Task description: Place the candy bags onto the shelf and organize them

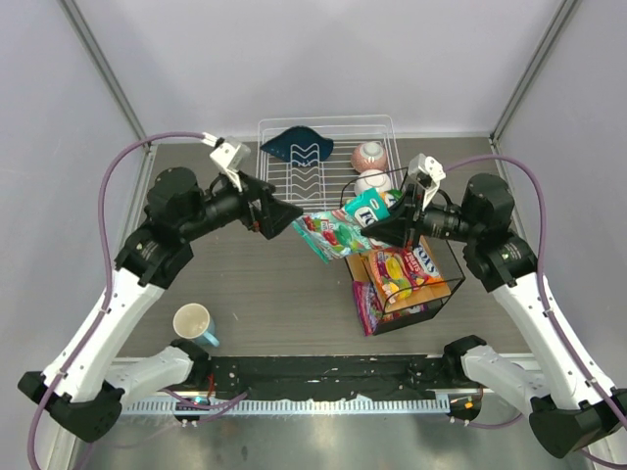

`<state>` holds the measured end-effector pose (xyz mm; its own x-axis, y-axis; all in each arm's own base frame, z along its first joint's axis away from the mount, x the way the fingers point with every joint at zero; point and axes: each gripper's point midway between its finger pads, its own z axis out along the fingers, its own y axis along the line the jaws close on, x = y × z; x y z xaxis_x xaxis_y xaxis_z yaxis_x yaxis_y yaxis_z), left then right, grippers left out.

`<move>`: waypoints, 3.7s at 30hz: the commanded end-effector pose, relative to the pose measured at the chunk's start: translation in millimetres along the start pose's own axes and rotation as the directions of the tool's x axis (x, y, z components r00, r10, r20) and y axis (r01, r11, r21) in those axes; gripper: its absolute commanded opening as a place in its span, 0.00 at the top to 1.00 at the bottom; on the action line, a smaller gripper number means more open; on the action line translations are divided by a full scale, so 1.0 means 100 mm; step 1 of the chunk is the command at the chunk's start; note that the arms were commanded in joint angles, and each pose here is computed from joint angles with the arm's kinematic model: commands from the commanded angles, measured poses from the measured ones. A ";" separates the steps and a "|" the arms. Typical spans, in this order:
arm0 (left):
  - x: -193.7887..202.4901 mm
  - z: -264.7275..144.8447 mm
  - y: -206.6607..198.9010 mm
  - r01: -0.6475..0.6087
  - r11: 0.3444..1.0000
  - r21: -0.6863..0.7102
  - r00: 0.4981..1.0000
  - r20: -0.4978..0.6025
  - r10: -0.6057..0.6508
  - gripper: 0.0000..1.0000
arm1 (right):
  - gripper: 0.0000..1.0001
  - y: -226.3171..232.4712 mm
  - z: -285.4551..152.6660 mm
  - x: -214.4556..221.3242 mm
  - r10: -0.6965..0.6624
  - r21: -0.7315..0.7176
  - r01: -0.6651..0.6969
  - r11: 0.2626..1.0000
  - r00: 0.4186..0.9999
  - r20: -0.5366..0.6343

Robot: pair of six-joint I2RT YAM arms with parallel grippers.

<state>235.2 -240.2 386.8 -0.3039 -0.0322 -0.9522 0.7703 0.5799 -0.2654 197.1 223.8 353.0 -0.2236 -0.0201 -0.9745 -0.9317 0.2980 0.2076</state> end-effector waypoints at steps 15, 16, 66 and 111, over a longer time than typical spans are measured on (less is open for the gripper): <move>0.00 0.00 -0.41 0.203 0.853 0.481 0.884 0.285 -0.371 0.00 | 0.99 0.12 0.01 -0.52 -0.049 -0.029 0.056 0.998 0.976 0.212; -0.02 -0.01 -0.42 0.198 0.849 0.491 0.879 0.294 -0.375 0.00 | 0.99 0.11 0.02 -0.53 -0.043 -0.032 0.051 0.998 0.976 0.215; -0.16 0.27 -0.55 0.225 0.739 0.635 0.824 0.280 -0.492 1.00 | 0.47 -0.26 -0.02 -0.65 -0.020 0.182 -0.028 0.983 0.966 0.257; 1.34 0.21 0.37 0.766 0.518 0.381 0.488 0.181 -0.854 1.00 | 0.48 -1.63 -1.11 0.74 0.373 0.937 -0.086 0.338 0.927 -0.049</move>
<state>233.6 -231.6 171.1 -0.7241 -0.6523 -0.2238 0.1647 0.1516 -0.9746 299.5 60.7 264.2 -0.5455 0.0649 -0.8356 0.0178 0.9977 0.0658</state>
